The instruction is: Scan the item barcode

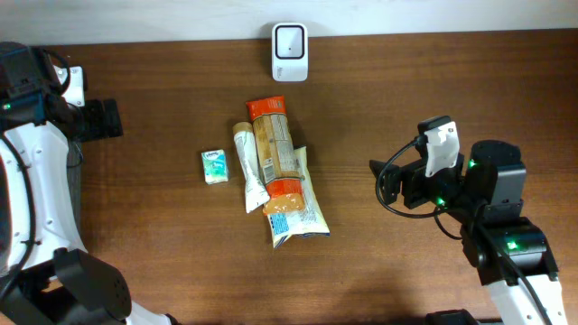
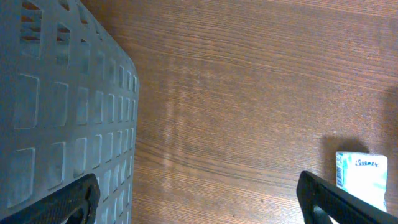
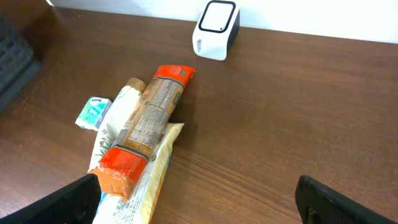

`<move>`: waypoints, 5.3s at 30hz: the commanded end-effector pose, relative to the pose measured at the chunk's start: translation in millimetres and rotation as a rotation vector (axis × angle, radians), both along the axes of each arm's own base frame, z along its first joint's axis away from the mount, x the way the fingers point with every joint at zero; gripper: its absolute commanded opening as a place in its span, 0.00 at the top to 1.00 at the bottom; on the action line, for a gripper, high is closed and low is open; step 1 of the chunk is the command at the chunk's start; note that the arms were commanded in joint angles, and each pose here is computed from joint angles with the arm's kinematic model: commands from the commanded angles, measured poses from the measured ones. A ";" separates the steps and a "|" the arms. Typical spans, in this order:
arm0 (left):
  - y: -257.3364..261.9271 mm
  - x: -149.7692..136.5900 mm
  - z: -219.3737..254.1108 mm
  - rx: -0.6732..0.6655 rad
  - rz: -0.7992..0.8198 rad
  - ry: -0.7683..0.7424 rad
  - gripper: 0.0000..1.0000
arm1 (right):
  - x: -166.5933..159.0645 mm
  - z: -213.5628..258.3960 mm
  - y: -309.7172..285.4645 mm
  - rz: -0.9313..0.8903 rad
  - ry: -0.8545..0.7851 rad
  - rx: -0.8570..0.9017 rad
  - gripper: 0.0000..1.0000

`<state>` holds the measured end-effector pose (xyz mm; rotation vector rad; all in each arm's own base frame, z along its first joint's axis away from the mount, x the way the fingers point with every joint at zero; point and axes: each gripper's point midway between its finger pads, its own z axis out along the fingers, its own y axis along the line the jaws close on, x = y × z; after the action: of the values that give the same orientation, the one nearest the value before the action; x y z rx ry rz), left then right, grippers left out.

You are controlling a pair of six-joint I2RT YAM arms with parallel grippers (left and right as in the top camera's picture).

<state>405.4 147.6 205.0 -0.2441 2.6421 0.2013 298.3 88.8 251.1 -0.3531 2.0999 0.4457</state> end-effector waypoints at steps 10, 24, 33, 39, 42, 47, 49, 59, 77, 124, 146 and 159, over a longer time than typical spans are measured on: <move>0.9 -0.1 2.2 -0.002 -0.010 -0.006 0.01 | 25.2 43.6 -5.3 -0.029 0.191 -0.060 0.03; 0.9 0.0 2.1 -0.002 -0.010 -0.005 0.01 | 50.8 44.1 -14.4 -0.073 0.398 -0.127 0.01; 0.9 -0.1 2.1 -0.002 -0.010 -0.005 0.01 | 74.7 -24.5 61.8 0.132 0.557 -0.137 0.17; 0.9 -0.1 2.1 -0.002 -0.010 -0.005 0.01 | 86.7 -47.3 87.9 0.178 0.565 -0.153 0.17; 0.9 -0.1 2.2 -0.002 -0.010 -0.006 0.01 | 88.1 -51.6 88.9 0.179 0.573 -0.155 0.17; 0.9 -0.1 2.2 -0.002 -0.010 -0.006 0.01 | 90.3 -59.2 89.9 0.169 0.596 -0.151 0.17; 0.9 -0.1 2.2 -0.002 -0.010 -0.006 0.01 | 90.0 -59.2 90.4 0.170 0.596 -0.150 0.17; 0.9 0.0 2.1 -0.002 -0.010 -0.005 0.01 | 87.6 -60.8 97.2 0.173 0.605 -0.148 0.17; 1.0 -0.1 2.0 -0.002 -0.009 -0.005 0.01 | 154.1 -200.7 184.7 0.230 0.611 -0.083 0.18; 0.9 -0.1 2.2 -0.002 -0.010 -0.006 0.01 | 143.7 61.4 117.5 0.308 0.302 0.424 0.96; 0.9 -0.1 2.1 -0.002 -0.010 -0.005 0.01 | 304.2 22.7 233.0 0.302 -1.281 -1.046 0.96; 0.9 0.0 2.1 -0.002 -0.010 -0.005 0.01 | 336.9 -21.9 245.3 0.408 -1.213 -1.043 0.96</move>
<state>405.4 147.7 204.8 -0.2445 2.6424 0.2008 631.2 335.6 200.2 -1.3167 0.9141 -0.5849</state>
